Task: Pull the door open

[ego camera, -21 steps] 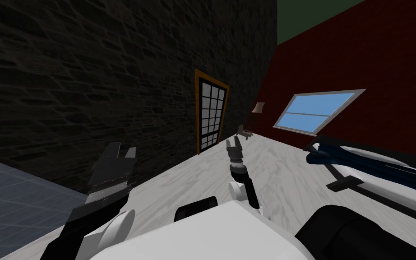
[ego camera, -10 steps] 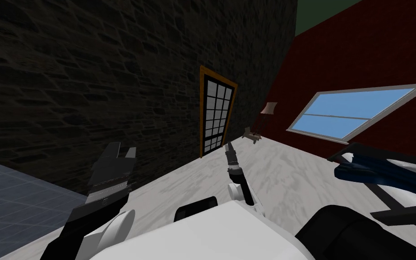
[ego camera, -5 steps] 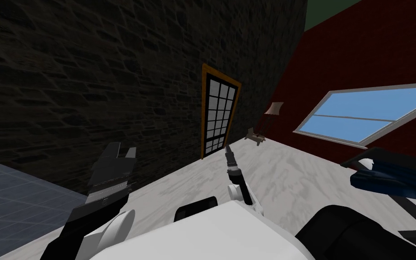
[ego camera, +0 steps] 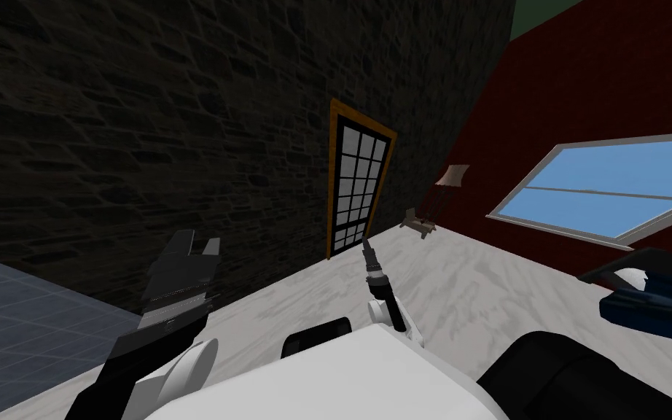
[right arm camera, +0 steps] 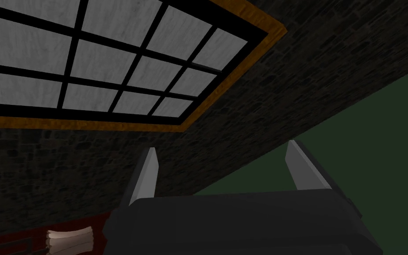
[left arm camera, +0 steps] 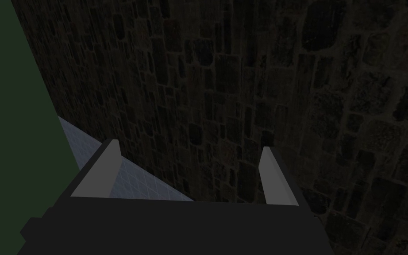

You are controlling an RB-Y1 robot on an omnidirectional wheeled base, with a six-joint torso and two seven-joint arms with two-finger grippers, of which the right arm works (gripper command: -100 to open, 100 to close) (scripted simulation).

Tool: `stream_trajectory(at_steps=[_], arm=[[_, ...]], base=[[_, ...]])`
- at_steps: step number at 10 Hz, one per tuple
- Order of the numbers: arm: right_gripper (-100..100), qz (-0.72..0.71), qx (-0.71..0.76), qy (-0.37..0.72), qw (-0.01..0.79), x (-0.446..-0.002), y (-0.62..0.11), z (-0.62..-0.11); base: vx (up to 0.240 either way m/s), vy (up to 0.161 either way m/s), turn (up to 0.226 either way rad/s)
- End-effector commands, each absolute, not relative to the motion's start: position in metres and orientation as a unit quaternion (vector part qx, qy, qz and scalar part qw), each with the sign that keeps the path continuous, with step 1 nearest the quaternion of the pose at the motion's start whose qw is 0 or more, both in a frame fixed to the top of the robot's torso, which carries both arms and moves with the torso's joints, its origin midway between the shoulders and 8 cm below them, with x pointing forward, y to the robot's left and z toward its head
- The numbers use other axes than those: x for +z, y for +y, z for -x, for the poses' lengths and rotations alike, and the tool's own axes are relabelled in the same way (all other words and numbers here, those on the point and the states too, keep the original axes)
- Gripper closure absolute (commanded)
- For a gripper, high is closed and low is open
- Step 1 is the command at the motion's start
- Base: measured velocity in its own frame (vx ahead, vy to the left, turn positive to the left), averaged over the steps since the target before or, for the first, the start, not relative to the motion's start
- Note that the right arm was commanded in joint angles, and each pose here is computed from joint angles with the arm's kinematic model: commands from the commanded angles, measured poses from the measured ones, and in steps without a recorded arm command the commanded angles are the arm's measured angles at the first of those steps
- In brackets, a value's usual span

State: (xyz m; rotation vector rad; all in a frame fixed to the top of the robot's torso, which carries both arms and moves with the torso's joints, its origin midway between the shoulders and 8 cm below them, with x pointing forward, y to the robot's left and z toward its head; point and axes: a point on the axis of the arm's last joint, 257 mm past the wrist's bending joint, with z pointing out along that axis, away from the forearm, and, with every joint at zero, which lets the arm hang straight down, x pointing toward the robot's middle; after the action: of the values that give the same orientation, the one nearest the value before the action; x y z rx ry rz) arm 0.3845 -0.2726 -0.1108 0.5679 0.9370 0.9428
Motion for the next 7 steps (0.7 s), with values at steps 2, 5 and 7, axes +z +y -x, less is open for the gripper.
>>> stream_trajectory(at_steps=[2,5,7], arm=[[-100,-0.251,0.406,0.447,0.756,-0.128,-0.276,-0.388],[-100,-0.242,0.377,0.468,0.762,-0.147,-0.278,-0.39],[-100,-0.234,0.357,0.482,0.765,-0.16,-0.28,-0.391]], base=[[0.091,-0.015,0.066],[0.097,-0.029,0.068],[0.096,-0.028,0.066]])
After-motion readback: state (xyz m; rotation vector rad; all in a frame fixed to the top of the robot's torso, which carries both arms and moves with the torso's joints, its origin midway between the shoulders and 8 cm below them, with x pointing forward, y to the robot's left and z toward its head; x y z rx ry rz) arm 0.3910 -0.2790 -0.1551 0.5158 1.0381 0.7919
